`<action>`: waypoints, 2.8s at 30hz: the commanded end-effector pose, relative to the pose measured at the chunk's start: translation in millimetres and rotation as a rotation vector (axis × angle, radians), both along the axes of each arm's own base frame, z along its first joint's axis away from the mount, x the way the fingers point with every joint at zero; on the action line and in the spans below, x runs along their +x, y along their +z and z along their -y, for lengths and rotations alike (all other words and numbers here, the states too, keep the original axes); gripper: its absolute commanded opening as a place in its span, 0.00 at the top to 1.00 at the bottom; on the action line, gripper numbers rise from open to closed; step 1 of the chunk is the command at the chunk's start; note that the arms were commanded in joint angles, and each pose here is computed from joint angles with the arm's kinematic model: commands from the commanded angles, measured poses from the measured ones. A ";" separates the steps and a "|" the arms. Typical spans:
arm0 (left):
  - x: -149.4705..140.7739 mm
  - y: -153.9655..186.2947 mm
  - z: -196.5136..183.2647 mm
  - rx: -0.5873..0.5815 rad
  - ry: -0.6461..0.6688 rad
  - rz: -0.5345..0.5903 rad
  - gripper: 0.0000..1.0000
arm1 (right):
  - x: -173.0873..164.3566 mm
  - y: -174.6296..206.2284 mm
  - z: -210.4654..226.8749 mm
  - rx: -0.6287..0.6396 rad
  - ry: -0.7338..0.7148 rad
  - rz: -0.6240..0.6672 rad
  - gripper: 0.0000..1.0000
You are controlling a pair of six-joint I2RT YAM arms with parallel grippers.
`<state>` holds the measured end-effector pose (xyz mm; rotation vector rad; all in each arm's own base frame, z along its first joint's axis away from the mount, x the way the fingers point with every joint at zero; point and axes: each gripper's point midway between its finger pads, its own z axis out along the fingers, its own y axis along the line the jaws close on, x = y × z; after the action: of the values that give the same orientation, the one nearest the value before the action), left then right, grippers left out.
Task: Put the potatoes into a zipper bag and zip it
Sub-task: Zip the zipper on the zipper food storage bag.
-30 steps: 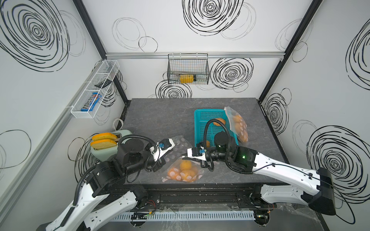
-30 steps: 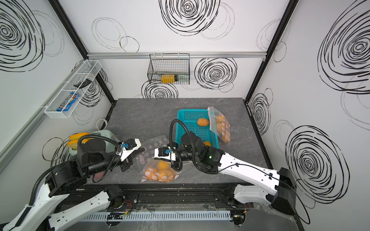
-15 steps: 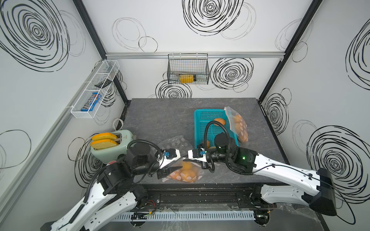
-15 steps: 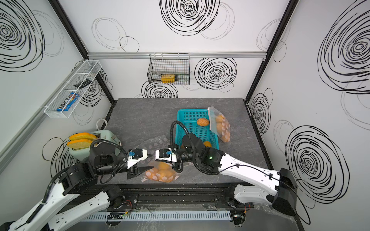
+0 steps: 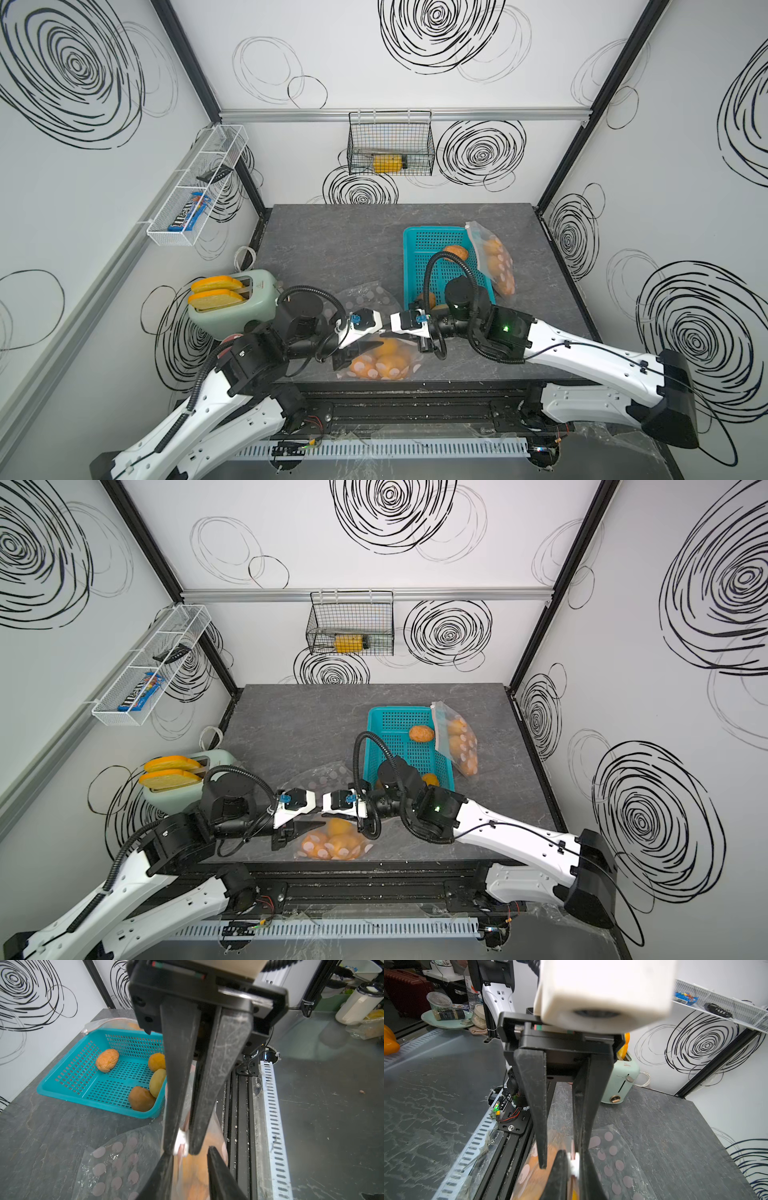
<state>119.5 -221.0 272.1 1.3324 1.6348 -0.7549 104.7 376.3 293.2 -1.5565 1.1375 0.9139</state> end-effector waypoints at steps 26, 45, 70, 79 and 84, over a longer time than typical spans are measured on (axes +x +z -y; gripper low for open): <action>8.4 34.8 -10.7 -0.115 0.107 0.069 1.00 | 11.9 -11.8 16.1 -0.090 -0.096 0.065 1.00; 2.8 45.4 -31.2 -0.128 0.171 0.102 1.00 | 23.8 -31.3 48.4 -0.179 -0.185 0.086 1.00; 18.3 58.6 -58.4 -0.150 0.365 0.137 1.00 | 26.1 -53.4 126.2 -0.344 -0.315 0.038 1.00; 19.3 59.3 -59.6 -0.154 0.374 0.141 1.00 | 34.1 -63.9 146.0 -0.398 -0.384 0.056 1.00; 20.0 58.4 -60.0 -0.151 0.378 0.140 1.00 | 40.4 -66.8 153.7 -0.418 -0.430 0.068 1.00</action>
<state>133.4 -168.7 304.6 0.9965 1.6859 -0.5622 140.5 244.3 252.9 -1.5248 1.4946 0.4533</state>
